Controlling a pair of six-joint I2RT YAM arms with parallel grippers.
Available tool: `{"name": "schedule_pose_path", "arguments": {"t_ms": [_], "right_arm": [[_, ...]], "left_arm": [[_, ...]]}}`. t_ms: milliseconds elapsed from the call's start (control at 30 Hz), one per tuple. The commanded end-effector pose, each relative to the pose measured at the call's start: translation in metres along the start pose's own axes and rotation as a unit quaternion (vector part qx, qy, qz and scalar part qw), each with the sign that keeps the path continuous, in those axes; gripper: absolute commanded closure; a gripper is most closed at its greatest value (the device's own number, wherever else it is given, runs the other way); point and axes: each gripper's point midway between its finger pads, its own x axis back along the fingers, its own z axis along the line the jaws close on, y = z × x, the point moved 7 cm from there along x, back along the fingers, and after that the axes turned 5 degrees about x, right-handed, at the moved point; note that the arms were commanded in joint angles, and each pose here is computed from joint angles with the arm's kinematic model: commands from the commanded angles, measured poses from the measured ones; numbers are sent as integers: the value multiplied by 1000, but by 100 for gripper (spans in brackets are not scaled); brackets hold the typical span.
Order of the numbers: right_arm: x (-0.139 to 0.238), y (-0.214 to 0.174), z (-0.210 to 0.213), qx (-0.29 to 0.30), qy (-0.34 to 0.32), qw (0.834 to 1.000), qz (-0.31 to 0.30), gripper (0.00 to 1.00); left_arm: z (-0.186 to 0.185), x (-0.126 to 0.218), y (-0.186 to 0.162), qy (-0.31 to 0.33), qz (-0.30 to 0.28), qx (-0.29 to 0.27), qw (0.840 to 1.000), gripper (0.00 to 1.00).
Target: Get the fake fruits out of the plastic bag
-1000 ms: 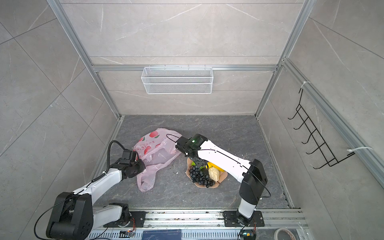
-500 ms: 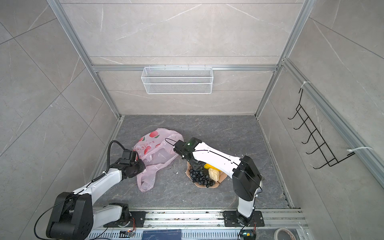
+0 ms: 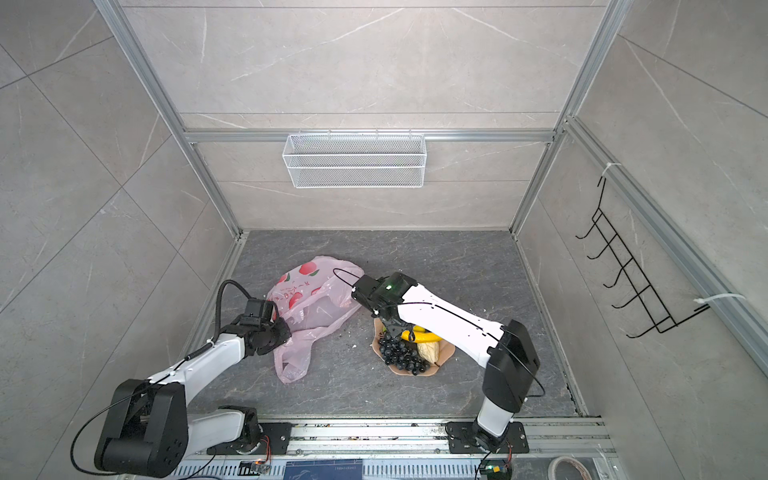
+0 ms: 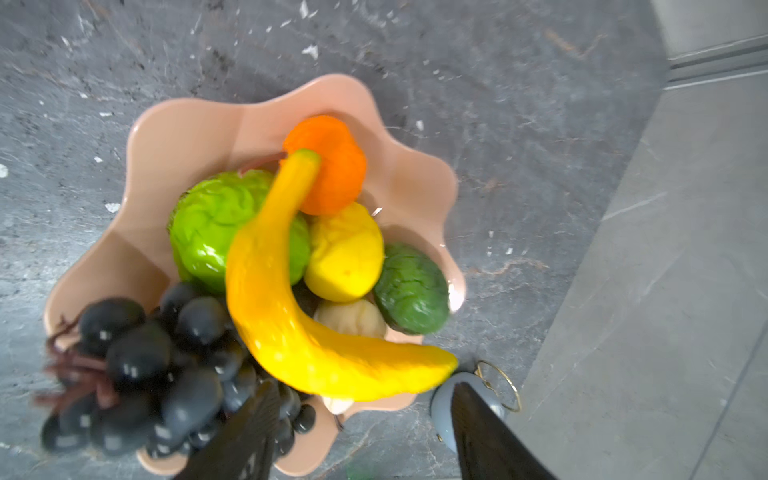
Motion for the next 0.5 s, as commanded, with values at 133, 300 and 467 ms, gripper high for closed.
{"name": "schedule_pose_path", "arguments": {"t_ms": [133,300,467], "right_arm": [[53,-25,-58,-105,-84,986,-99,31],[70,-53,-80,-193,-90,963,-163,31],[71,-80,-87,-249,-65,946,-198,31]], "left_arm": [[-107,24,50,-75,-33,-60,995,93],[-194,18,80,-146,-9,-106,984,94],[-271,-4,91,-203,39,-172,963,94]]}}
